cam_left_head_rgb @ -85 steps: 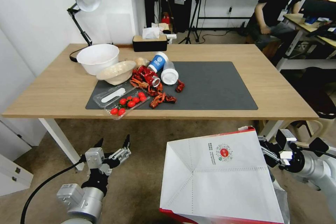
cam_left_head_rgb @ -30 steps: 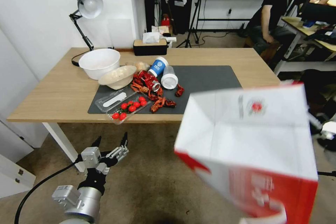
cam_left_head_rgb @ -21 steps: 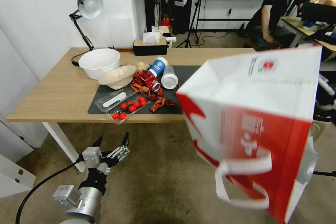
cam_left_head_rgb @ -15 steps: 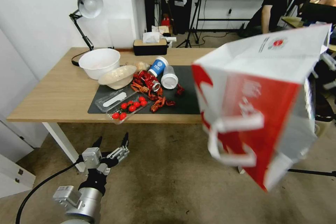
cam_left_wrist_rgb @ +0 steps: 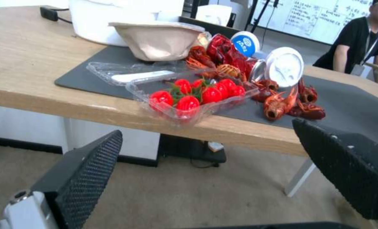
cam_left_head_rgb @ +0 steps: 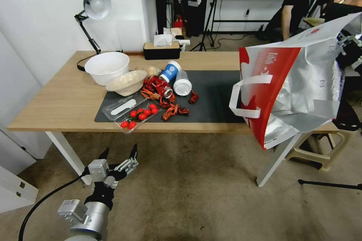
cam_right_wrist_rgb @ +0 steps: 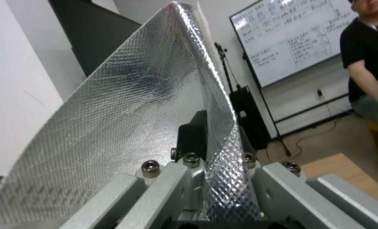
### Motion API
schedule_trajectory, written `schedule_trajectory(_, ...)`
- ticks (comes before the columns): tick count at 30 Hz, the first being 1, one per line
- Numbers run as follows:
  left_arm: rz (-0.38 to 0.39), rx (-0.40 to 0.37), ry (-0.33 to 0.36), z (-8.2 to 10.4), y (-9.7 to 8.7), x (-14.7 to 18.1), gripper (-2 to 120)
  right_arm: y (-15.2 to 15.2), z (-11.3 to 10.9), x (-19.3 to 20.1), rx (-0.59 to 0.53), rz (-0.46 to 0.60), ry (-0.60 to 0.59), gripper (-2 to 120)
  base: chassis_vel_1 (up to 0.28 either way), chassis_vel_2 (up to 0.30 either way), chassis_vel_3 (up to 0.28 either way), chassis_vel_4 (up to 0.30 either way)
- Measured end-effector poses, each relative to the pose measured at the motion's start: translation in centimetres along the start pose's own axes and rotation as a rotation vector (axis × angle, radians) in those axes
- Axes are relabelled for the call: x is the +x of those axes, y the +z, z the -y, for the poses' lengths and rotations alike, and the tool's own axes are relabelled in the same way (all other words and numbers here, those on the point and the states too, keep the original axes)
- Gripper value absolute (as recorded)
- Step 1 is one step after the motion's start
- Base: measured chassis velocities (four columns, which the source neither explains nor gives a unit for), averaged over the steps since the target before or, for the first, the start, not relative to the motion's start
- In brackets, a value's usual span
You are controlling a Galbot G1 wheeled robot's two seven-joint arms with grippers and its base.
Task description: Pick up the food delivery bag from the floor and place it on the table.
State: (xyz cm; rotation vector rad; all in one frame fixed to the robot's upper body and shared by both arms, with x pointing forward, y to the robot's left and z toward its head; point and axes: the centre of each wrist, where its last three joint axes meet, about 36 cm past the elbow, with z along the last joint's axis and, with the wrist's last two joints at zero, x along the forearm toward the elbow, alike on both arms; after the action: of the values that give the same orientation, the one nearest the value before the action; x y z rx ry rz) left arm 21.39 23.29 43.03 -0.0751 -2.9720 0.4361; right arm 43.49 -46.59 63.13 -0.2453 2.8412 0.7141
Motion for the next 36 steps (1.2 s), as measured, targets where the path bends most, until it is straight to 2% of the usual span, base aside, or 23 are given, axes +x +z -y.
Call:
schedule_trajectory(11, 0.009, -0.001, -0.008, -0.2, 0.0, 0.1, 100, 1.8, 1.2, -1.0, -0.022, -0.033, 0.061, 0, 0.000, 0.000, 0.000, 0.000)
schedule_trajectory(17, 0.010, 0.000, -0.005, -0.2, 0.0, 0.2, 100, 1.7, 1.0, -1.1, -0.012, -0.042, 0.100, 0, 0.000, 0.000, 0.000, 0.000)
schedule_trajectory(24, 0.015, -0.002, 0.003, -0.1, 0.0, 0.2, 100, 0.9, 1.2, -1.5, 0.015, -0.101, 0.168, 0, 0.000, 0.000, 0.000, 0.000)
schedule_trajectory(36, 0.024, -0.002, 0.003, -0.2, -0.1, 0.2, 100, 0.6, 0.8, -3.2, 0.061, -0.129, 0.202, 0, 0.000, 0.000, 0.000, 0.000)
